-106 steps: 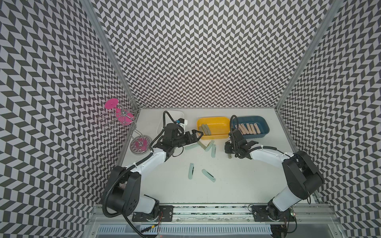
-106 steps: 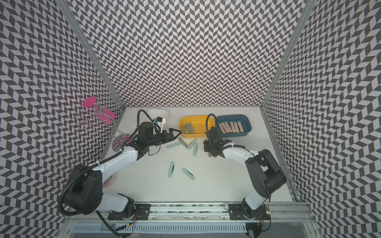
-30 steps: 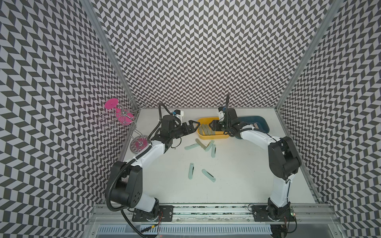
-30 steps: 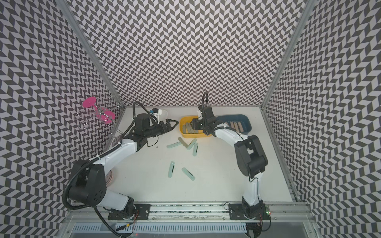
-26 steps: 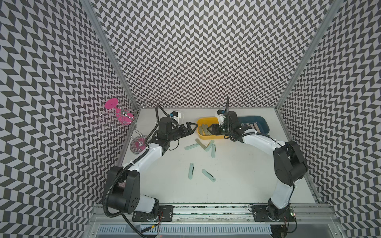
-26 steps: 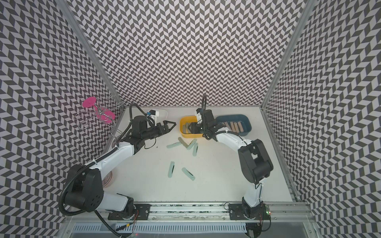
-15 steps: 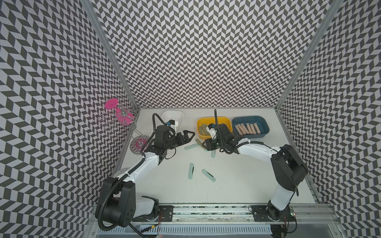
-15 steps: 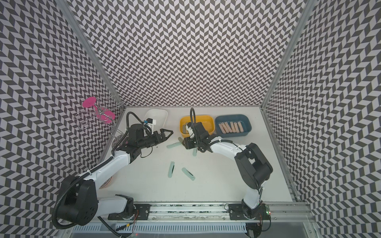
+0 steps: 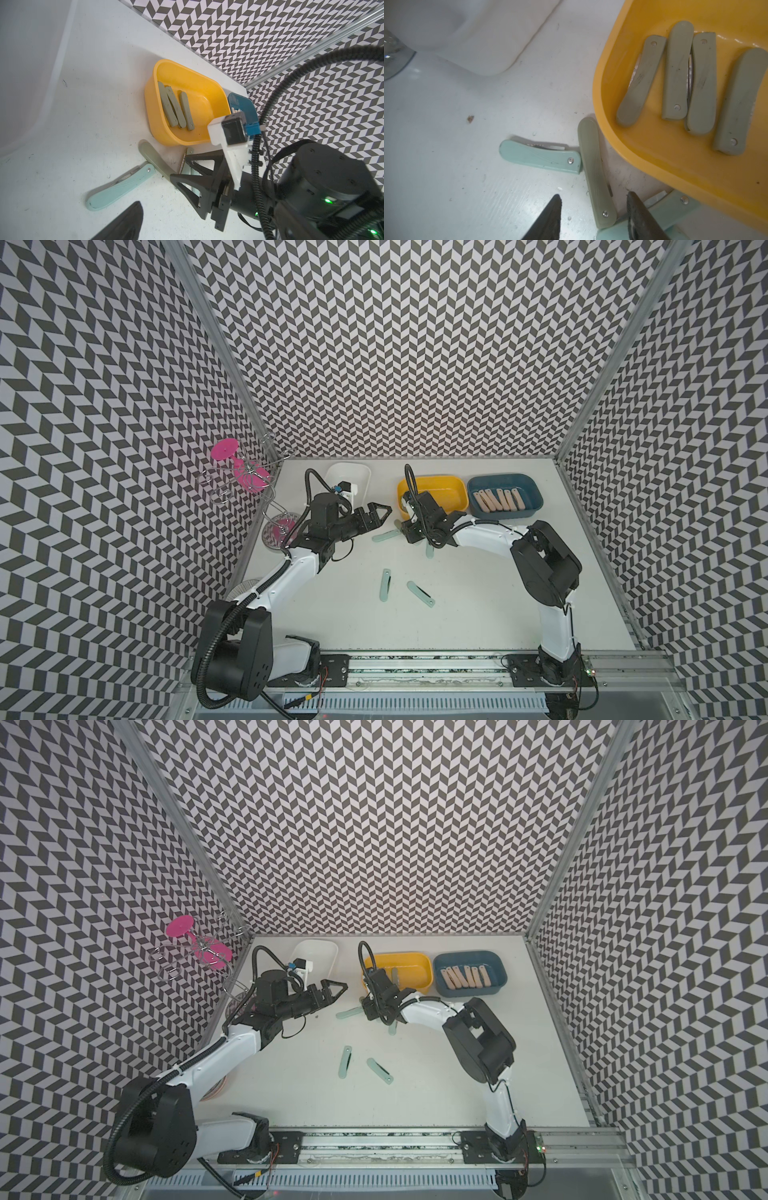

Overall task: Place the fruit knives into the storage box by color
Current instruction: Pick up the fruit knife from the center of the board.

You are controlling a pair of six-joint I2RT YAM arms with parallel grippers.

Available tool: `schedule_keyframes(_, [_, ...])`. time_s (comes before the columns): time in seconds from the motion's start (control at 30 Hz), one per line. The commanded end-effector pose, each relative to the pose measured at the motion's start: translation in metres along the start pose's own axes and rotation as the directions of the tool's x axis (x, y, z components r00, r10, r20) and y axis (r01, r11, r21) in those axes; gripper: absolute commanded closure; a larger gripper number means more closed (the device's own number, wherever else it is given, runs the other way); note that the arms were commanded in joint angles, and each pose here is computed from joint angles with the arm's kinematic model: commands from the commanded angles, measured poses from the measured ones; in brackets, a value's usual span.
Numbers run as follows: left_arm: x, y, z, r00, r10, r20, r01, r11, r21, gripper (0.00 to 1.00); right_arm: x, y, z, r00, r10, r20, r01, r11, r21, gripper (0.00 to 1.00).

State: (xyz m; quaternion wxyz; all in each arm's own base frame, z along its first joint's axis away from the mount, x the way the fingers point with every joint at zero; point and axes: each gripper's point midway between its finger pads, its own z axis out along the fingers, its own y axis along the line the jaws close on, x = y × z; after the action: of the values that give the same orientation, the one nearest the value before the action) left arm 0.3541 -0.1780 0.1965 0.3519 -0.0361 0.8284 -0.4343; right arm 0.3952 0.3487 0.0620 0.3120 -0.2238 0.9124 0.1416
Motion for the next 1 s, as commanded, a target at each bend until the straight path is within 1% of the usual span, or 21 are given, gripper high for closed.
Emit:
schedule_keyframes(0.0, [-0.007,-0.007,-0.007,1.000,0.010,0.021,-0.011,1.000,0.019,0.00,-0.005,-0.001,0.007,0.999,-0.050,0.007,0.049,0.998,0.040,0.51])
schedule_keyframes(0.4, [-0.010,-0.005,-0.007,1.000,0.004,0.026,-0.004,1.000,0.023,0.00,0.009,0.002,0.040,0.996,-0.067,-0.052,0.069,0.997,0.039,0.57])
schedule_keyframes(0.47, [-0.010,-0.005,-0.007,1.000,0.001,0.026,-0.001,1.000,0.024,0.00,0.011,0.004,0.044,0.996,-0.067,-0.060,0.069,0.997,0.031,0.59])
schedule_keyframes(0.57, [-0.010,-0.005,-0.007,1.000,0.001,0.029,-0.002,1.000,0.022,0.00,0.012,0.007,0.047,0.995,-0.065,-0.070,0.066,0.998,0.014,0.66])
schedule_keyframes(0.67, [-0.010,-0.005,-0.007,1.000,0.000,0.030,0.000,1.000,0.021,0.00,0.015,0.011,0.044,0.995,-0.057,-0.078,0.057,0.998,-0.005,0.74])
schedule_keyframes(0.73, [-0.011,-0.006,-0.007,0.999,-0.001,0.032,0.000,1.000,0.023,0.00,0.016,0.013,0.040,0.996,-0.048,-0.074,0.047,0.999,-0.020,0.77])
schedule_keyframes(0.97, [-0.010,-0.004,-0.006,0.999,-0.006,0.031,0.006,1.000,0.023,0.00,0.027,0.027,0.020,0.997,-0.027,-0.068,0.023,0.998,-0.064,0.80])
